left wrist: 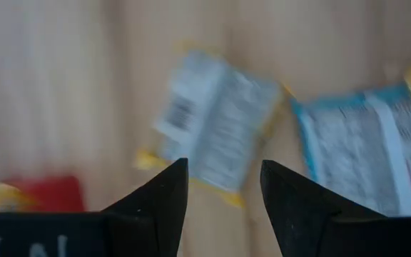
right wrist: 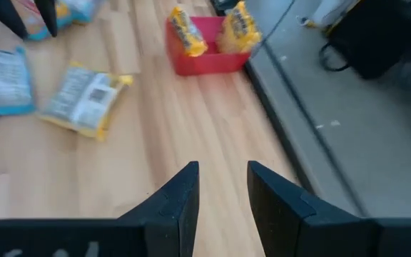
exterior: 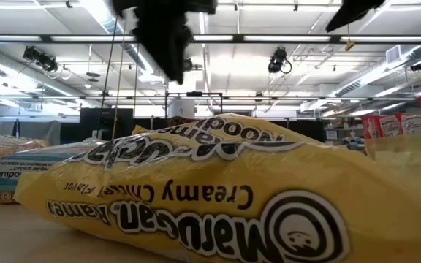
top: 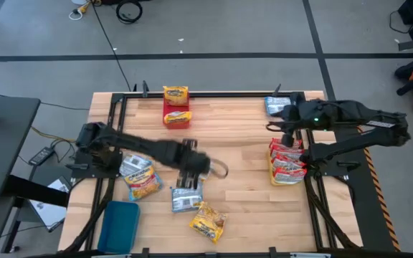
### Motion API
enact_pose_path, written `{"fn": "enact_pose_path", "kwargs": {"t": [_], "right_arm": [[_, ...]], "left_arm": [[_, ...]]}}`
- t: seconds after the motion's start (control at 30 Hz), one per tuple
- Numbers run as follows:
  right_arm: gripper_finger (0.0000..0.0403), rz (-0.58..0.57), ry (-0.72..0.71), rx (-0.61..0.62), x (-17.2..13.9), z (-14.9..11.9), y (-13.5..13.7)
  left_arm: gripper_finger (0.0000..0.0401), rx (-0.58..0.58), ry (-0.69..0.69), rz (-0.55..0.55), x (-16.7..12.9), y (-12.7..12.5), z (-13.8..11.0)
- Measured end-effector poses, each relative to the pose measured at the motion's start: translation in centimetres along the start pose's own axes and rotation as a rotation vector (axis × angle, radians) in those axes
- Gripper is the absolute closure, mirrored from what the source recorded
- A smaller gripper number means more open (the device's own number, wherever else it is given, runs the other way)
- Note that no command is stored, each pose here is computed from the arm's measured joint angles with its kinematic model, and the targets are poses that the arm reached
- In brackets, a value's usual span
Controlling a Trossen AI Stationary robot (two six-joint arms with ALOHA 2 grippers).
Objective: Sort Maruchan noodles
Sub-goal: Put the yellow noodle pack into the pink bin
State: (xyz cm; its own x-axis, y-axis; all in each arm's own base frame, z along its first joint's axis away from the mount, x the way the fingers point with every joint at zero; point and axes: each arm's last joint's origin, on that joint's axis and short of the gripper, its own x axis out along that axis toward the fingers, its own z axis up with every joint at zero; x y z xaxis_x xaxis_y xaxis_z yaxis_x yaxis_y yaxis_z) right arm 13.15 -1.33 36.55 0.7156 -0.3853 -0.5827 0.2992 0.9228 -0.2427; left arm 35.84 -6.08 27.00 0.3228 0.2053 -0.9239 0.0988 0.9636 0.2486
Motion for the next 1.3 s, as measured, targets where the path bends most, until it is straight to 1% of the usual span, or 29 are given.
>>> {"fn": "enact_pose_path", "kwargs": {"t": [0.13, 0.2, 0.3, 0.4, 0.57, 0.67, 0.77, 0.87, 1.03, 1.17, 1.3], "right_arm": [[0.0279, 0.069, -0.007, 0.086, -1.7, -1.1, 0.0], [0.0279, 0.084, -0.003, 0.111, -2.2, -1.5, 0.0], [0.0279, 0.097, -0.009, 0.125, -2.6, -1.7, 0.0], [0.0279, 0.094, -0.009, 0.126, -2.6, -1.7, 0.0], [0.0279, 0.091, 0.007, 0.121, -2.2, -1.5, 0.2], [0.0279, 0.089, 0.020, 0.137, -1.9, -1.4, 0.3], [0.0279, 0.088, 0.029, 0.135, -1.7, -1.3, 0.5], [0.0279, 0.085, 0.037, 0.131, -1.4, -1.2, 0.6], [0.0279, 0.073, 0.050, 0.126, -1.1, -1.1, 0.7], [0.0279, 0.068, 0.056, 0.122, -0.8, -1.0, 0.8], [0.0279, 0.066, 0.062, 0.122, -0.7, -0.9, 0.9]], "left_arm": [[0.0220, 0.084, 0.051, -0.020, 2.3, -3.7, -2.0], [0.0220, 0.113, 0.047, -0.027, 3.2, -5.0, -2.7], [0.0220, 0.133, 0.020, -0.029, 4.7, -6.2, -3.5], [0.0220, 0.120, -0.031, 0.017, 6.0, -6.4, -3.9], [0.0220, 0.107, -0.048, 0.103, 8.1, -6.4, -5.5], [0.0220, 0.139, -0.023, 0.119, 8.6, -6.5, -6.2], [0.0217, 0.148, -0.037, 0.129, 8.4, -6.5, -5.9], [0.0197, 0.136, -0.053, 0.130, 8.1, -6.4, -5.4], [0.0138, 0.101, -0.041, 0.137, 8.5, -5.9, -5.7], [0.0101, 0.160, -0.020, 0.192, 9.1, -5.4, -6.3], [0.0098, 0.223, -0.069, 0.202, 10.2, -5.5, -6.8]]}}
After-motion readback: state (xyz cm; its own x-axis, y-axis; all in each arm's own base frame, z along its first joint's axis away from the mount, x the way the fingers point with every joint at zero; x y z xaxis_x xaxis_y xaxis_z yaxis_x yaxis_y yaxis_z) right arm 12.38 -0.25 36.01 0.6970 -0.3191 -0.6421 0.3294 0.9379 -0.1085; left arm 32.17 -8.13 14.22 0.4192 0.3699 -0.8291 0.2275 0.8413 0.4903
